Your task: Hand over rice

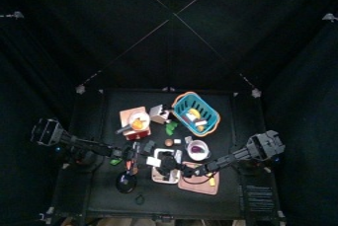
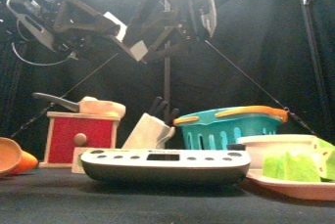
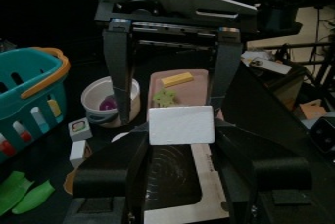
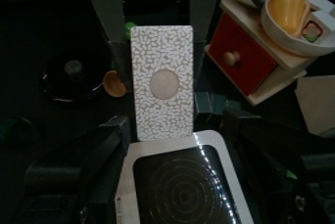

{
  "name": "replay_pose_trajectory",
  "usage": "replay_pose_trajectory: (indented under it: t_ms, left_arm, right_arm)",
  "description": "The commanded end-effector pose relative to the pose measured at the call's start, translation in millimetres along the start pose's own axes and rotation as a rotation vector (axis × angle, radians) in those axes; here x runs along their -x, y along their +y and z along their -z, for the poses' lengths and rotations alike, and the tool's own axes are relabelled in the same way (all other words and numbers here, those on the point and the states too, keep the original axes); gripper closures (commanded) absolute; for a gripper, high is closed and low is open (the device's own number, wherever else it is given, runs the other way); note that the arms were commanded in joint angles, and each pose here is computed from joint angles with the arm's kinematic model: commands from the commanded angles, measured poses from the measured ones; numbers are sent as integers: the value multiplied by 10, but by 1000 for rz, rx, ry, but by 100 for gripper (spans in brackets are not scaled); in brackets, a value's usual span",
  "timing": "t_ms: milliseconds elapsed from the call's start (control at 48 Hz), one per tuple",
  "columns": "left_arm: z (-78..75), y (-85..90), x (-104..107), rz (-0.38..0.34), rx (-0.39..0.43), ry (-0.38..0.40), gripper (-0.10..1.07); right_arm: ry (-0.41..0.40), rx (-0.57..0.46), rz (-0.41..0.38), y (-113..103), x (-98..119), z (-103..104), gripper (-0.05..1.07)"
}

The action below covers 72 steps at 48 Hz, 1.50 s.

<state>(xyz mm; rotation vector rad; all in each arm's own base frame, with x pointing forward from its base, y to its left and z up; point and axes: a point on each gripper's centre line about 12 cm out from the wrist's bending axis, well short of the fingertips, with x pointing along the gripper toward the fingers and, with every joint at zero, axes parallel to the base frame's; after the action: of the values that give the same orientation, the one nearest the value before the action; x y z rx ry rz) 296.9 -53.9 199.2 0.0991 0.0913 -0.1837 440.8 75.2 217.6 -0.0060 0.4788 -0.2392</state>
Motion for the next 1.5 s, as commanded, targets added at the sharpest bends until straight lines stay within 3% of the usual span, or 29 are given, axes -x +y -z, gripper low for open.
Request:
replay_pose_trajectory:
  t_ms: [0,646,896,1042,1292,1479]
  left_arm:
    - [-101,4,-41,-2,-2,-37,41]
    - [-64,1,-35,-1,0,-25,40]
    - [-66,9,-35,-7,7,-26,38]
    - [-60,19,-36,-16,19,-23,30]
    - [-53,88,-32,-74,81,-18,6]
    - [-54,92,-31,-77,81,-19,1]
  right_arm:
    - [-41,-27,-21,-23,32,-204,3]
    - [-37,-40,-29,-55,-26,-221,39]
    - [-24,-63,-25,-66,-29,-202,41]
    - [-20,-65,-23,-69,-30,-188,41]
    - [-18,-64,-19,-75,-31,-176,41]
    - [-15,-64,-19,-77,-31,-164,41]
